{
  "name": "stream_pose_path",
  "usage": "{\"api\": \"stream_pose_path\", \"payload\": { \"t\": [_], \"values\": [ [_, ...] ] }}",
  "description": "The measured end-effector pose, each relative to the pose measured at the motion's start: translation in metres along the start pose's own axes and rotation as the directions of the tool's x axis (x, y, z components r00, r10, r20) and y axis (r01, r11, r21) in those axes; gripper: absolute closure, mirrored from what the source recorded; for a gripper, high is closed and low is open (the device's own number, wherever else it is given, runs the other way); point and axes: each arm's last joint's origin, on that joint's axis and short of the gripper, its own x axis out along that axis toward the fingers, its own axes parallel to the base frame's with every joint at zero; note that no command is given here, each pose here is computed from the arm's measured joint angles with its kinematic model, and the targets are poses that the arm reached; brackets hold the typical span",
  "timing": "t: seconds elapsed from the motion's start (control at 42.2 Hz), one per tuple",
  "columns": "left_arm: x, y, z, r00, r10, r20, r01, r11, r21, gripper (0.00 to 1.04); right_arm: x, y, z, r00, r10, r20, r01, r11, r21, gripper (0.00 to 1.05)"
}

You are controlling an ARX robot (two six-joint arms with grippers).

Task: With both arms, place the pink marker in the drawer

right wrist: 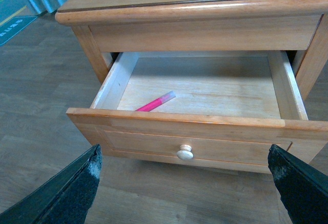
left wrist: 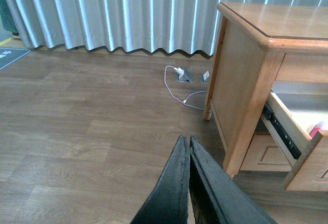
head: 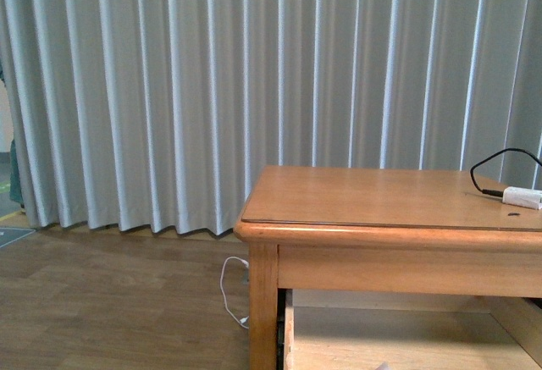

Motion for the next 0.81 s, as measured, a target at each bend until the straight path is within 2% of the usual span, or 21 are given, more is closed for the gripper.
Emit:
{"api": "stream_pose_path", "payload": {
  "t": [0.355, 0.758, 0.781, 0.805],
  "values": [
    [-0.012, 0.000, -0.013, 1.000, 0.001, -0.018, -0.001, 1.000, 0.000, 1.01, 0.000, 0.000, 0.000, 1.000, 0.000, 0.000, 0.000, 1.000, 0.000, 0.09],
    [-0.015, 0.000, -0.012, 1.000, 0.002, 0.018, -0.002, 1.000, 0.000, 1.01, 0.000, 0.000, 0.000, 1.000, 0.000, 0.000, 0.000, 1.000, 0.001, 0.09],
    [-0.015, 0.000, -0.012, 1.000, 0.002, 0.018, -0.002, 1.000, 0.000, 0.98, 0.000, 0.000, 0.000, 1.000, -0.004, 0.000, 0.004, 1.000, 0.002, 0.09],
    [-0.015, 0.000, -0.012, 1.000, 0.002, 0.018, -0.002, 1.000, 0.000, 0.93, 0.000, 0.001, 0.000, 0.998, -0.056, 0.004, 0.056, 0.998, 0.010, 0.09]
  ]
}}
